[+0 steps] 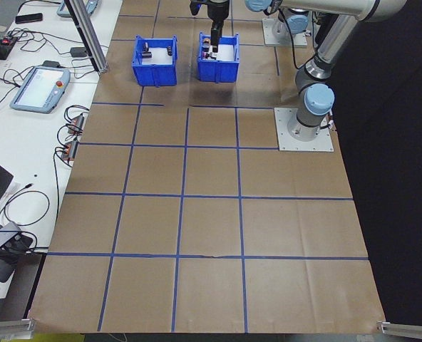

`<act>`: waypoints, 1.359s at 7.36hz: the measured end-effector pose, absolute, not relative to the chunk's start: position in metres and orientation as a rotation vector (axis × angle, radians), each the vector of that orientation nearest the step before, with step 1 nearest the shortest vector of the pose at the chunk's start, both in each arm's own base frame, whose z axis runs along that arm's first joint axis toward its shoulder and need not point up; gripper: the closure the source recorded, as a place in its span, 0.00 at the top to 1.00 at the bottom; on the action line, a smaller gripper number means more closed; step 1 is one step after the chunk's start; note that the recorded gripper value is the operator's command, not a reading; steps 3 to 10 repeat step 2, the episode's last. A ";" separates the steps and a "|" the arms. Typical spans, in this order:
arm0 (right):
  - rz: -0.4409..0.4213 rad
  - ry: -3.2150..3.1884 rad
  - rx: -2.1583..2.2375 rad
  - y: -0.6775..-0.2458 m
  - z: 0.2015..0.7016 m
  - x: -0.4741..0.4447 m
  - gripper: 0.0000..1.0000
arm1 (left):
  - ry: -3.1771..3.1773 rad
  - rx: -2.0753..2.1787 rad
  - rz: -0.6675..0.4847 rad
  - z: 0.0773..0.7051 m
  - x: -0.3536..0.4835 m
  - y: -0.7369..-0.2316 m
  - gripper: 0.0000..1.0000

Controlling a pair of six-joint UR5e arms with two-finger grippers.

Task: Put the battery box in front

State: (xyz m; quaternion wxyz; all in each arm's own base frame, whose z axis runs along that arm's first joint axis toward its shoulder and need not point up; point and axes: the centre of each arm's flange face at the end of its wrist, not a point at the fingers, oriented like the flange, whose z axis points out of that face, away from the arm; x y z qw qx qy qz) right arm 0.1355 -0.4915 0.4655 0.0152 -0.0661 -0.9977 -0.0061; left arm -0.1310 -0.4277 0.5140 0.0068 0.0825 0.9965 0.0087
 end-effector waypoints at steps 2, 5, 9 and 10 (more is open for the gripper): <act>-0.020 -3.104 -0.206 -0.491 0.466 0.135 1.00 | 3.116 0.257 0.028 0.514 -0.131 -0.428 0.99; -0.020 -3.104 -0.206 -0.491 0.466 0.135 1.00 | 3.116 0.257 0.028 0.514 -0.131 -0.428 0.99; -0.020 -3.104 -0.206 -0.491 0.466 0.135 1.00 | 3.116 0.257 0.028 0.514 -0.131 -0.428 0.99; -0.020 -3.104 -0.206 -0.491 0.466 0.135 1.00 | 3.116 0.257 0.028 0.514 -0.131 -0.428 0.99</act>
